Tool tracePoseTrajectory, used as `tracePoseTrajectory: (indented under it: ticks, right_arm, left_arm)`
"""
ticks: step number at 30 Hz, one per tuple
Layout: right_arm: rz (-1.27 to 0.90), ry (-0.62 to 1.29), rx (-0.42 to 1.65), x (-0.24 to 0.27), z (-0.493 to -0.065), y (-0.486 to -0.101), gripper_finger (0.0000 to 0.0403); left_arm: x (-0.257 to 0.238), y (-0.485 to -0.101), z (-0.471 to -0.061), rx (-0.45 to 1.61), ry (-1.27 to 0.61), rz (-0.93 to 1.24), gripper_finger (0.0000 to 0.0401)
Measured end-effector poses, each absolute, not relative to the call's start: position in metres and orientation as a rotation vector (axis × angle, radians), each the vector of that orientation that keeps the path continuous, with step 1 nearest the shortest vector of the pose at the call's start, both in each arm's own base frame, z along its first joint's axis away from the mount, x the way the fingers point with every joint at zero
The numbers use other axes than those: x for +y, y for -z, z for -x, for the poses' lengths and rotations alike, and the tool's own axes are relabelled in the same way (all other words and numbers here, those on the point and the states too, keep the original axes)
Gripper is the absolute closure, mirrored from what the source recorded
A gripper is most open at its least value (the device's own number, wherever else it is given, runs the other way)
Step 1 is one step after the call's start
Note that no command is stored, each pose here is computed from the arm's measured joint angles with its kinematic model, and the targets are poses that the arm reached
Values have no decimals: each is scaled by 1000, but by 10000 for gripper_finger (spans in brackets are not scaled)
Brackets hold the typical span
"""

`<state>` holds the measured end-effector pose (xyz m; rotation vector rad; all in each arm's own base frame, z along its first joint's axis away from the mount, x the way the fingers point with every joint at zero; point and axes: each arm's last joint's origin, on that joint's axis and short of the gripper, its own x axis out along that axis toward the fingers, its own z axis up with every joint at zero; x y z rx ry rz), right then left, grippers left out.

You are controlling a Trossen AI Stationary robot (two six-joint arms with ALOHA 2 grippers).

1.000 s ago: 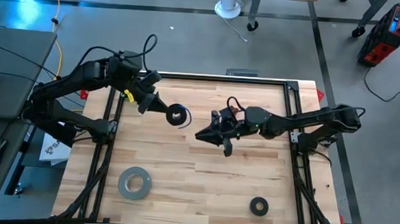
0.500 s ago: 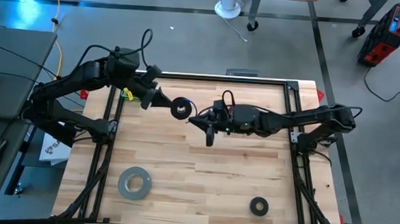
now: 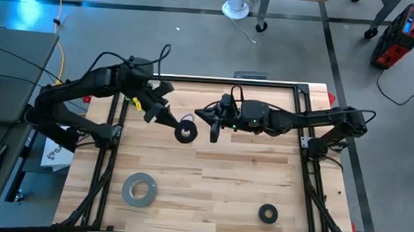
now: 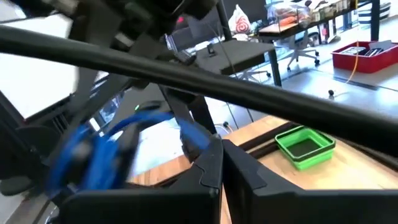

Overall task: Coil cords
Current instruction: Uncoil the blue wire

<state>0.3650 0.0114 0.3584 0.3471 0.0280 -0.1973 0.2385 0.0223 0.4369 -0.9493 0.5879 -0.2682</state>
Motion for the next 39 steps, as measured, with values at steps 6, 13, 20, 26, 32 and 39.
tracePoseTrajectory:
  ticks: [6, 13, 20, 26, 32, 39]
  right_arm:
    - [-335, 131, 49, 8, -365, -358, 403]
    - [-334, 5, 5, 11, -363, -367, 403]
    - [-310, -71, 39, 19, -357, -370, 403]
    - [-278, -92, -17, 16, -343, -387, 403]
    - [-271, -35, -33, 5, -341, -390, 403]
    - [-268, -2, -47, -7, -342, -390, 403]
  left_arm:
    - [24, -448, -260, 444, 399, 931, 401]
    - [53, -456, -252, 319, 309, 875, 401]
    - [73, -453, -228, 342, 183, 847, 401]
    - [74, -432, -210, 549, 70, 887, 401]
    - [62, -436, -215, 552, 210, 879, 401]
    - [47, -447, -231, 517, 432, 934, 401]
